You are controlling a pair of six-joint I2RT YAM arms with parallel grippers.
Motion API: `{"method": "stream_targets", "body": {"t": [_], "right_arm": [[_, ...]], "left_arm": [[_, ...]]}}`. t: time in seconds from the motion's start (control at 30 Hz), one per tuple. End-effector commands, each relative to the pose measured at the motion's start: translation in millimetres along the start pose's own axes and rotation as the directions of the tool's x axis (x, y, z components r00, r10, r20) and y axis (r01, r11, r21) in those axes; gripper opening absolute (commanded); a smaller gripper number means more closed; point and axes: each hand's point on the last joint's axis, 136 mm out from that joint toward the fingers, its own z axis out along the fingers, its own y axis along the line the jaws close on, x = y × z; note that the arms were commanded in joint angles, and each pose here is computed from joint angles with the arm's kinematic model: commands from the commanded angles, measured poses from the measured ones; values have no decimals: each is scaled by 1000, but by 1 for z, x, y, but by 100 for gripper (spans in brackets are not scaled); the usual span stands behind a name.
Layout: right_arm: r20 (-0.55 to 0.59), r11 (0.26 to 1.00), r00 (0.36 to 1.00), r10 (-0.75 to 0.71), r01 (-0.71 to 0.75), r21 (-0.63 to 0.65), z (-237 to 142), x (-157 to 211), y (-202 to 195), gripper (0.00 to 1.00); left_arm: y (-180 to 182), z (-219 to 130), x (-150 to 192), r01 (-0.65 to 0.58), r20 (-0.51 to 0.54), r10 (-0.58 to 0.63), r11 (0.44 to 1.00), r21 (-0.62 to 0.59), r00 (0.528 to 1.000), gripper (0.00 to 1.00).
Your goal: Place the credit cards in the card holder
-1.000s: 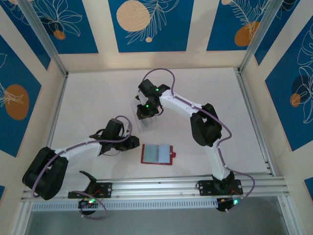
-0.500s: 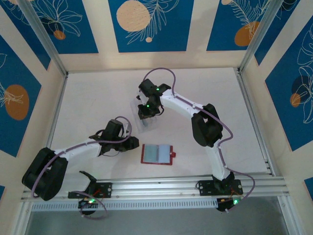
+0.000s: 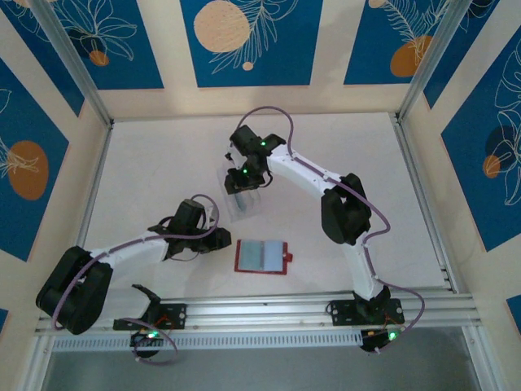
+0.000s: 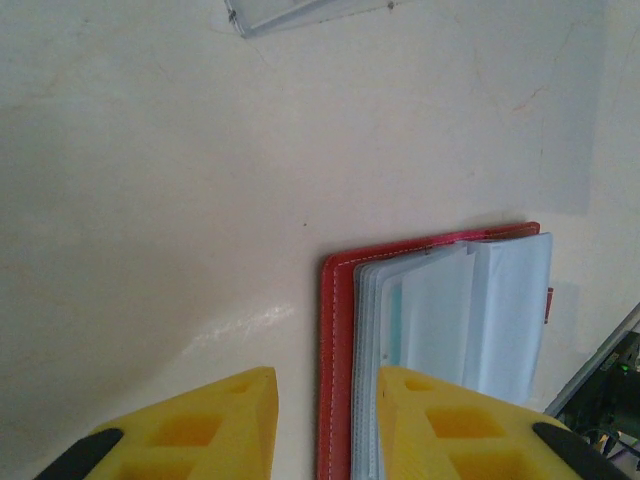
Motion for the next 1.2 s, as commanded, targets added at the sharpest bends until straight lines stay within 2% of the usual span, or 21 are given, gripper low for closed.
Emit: {"method": "stream_targets", "body": {"t": [0.0, 0.5, 0.77, 0.93, 1.17], "right_arm": [[-55, 1000, 999, 1, 0, 15, 14, 8, 0, 39], [-96, 990, 995, -29, 42, 137, 34, 18, -7, 39], [-122, 981, 992, -39, 61, 185, 44, 23, -10, 39], [-124, 985, 992, -39, 59, 163, 44, 23, -7, 39], [-93, 998, 995, -34, 39, 57, 33, 17, 8, 38]], "left_arm": [[5, -2, 2, 4, 1, -3, 1000, -12, 1000, 32], [9, -11, 3, 7, 29, -6, 999, -39, 1000, 31], [15, -29, 1, 13, 89, -5, 996, -86, 996, 31], [19, -34, 2, 16, 104, -5, 995, -102, 995, 31], [22, -33, 5, 23, 99, -13, 995, -99, 995, 31]]}}
